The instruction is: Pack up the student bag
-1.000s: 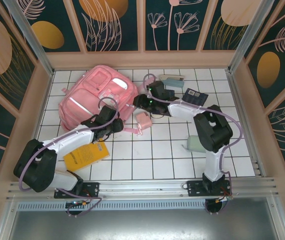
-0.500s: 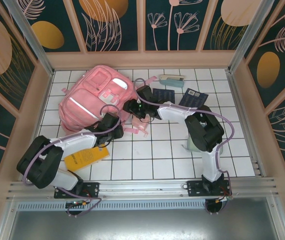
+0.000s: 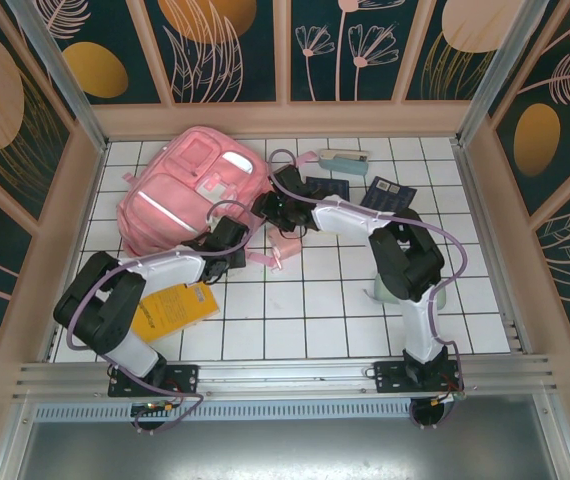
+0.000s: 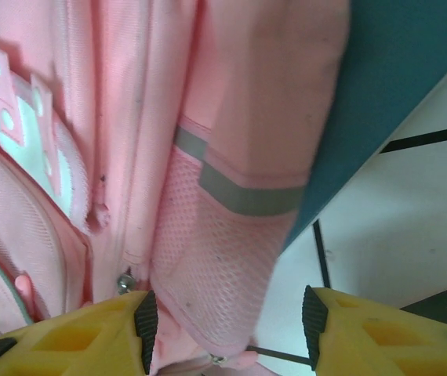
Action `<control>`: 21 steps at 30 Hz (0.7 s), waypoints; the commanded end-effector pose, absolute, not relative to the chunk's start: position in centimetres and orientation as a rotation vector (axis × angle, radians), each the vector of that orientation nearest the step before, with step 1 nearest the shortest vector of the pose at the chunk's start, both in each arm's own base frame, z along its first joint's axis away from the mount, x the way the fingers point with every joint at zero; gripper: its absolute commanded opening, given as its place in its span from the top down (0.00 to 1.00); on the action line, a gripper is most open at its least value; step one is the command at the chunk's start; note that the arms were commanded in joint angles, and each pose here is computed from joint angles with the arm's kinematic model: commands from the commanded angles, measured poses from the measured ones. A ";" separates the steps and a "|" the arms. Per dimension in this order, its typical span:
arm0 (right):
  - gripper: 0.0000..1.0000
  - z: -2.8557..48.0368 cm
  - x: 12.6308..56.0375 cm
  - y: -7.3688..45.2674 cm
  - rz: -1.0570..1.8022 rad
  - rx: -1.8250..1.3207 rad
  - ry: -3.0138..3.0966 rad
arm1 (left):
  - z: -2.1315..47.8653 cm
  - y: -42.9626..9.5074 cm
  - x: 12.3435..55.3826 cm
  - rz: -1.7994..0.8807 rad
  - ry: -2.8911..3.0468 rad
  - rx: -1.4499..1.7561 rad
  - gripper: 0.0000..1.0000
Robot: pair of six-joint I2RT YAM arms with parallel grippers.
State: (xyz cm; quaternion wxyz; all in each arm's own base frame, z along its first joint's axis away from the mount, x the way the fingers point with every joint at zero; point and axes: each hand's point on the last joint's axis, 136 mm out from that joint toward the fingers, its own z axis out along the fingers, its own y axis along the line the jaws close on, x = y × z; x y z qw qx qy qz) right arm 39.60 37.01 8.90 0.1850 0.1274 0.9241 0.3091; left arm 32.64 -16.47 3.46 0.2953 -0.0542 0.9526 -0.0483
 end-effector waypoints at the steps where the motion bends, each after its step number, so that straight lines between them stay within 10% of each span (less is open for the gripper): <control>1: 0.43 6.7 38.3 33.8 0.682 0.351 2.697 | 5.4 -16.4 34.7 -0.114 2.462 -0.126 0.61; 21: 0.44 5.3 39.5 39.1 0.862 0.353 2.768 | 7.0 -17.7 35.1 -0.334 2.429 -0.083 0.68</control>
